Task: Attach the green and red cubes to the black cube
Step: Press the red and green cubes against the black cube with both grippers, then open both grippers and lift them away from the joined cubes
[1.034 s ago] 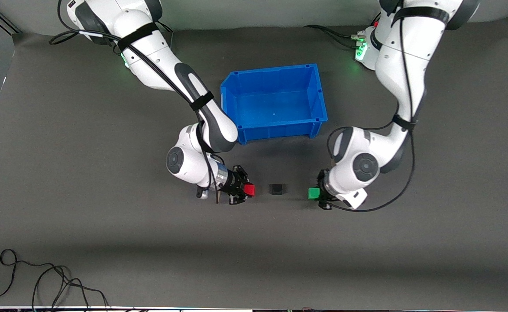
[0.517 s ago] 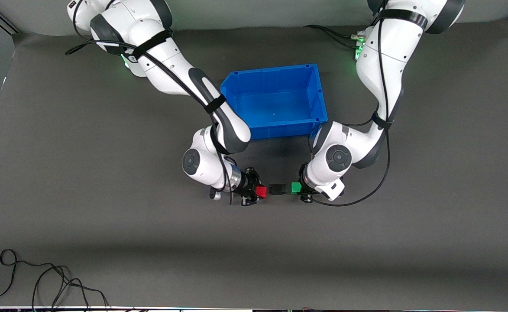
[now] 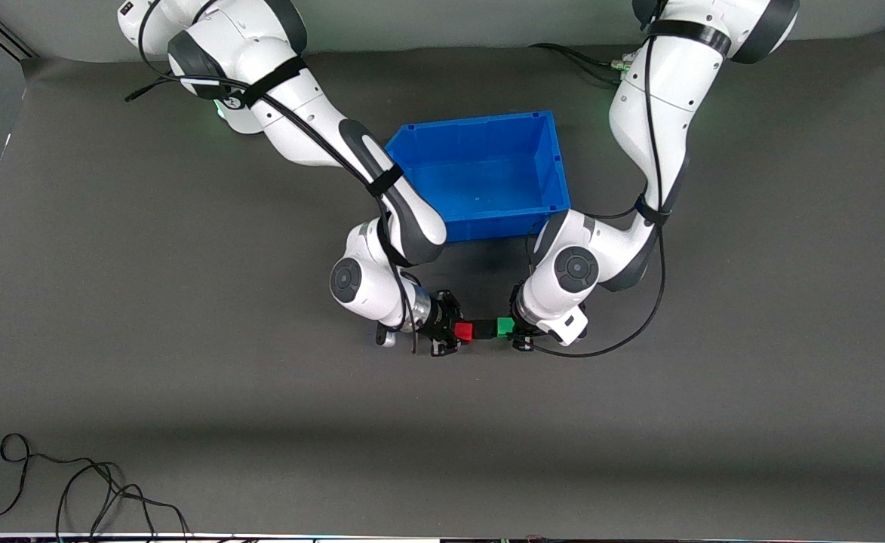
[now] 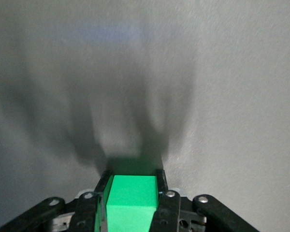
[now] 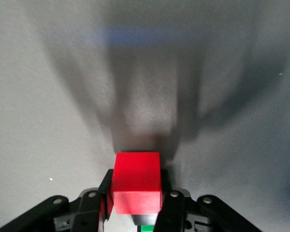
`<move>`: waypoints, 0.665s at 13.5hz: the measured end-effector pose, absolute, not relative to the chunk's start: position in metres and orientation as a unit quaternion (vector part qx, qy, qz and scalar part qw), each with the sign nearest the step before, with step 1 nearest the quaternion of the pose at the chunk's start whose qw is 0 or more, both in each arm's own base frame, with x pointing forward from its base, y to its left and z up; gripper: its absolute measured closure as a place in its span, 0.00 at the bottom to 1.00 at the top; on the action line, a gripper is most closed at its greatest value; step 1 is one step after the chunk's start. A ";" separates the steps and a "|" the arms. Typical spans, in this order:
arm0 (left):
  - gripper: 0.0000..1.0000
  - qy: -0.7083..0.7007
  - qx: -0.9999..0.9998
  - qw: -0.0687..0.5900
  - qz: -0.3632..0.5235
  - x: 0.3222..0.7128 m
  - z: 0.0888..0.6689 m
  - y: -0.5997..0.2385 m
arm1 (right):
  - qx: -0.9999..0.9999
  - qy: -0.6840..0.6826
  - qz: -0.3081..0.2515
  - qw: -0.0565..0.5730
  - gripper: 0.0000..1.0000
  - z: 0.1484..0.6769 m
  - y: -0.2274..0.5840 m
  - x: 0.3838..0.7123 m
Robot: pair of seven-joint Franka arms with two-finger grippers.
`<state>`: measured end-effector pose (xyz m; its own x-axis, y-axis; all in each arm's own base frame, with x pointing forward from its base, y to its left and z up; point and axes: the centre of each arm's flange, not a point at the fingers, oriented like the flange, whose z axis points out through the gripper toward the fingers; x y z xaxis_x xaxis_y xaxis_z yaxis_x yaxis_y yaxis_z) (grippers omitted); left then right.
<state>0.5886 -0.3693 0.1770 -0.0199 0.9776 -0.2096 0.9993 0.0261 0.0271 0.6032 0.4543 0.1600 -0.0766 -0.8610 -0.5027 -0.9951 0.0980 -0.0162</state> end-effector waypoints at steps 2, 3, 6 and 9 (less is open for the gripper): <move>0.60 0.711 0.695 0.085 -0.063 0.587 0.177 -0.374 | -0.652 0.712 0.167 0.197 0.60 0.159 0.457 0.601; 0.60 0.712 0.694 0.085 -0.063 0.587 0.177 -0.374 | -0.652 0.713 0.167 0.198 0.60 0.158 0.457 0.601; 0.55 0.712 0.694 0.086 -0.063 0.588 0.178 -0.374 | -0.652 0.712 0.166 0.198 0.60 0.158 0.457 0.601; 0.22 0.713 0.693 0.092 -0.058 0.594 0.183 -0.373 | -0.652 0.712 0.166 0.200 0.34 0.160 0.458 0.601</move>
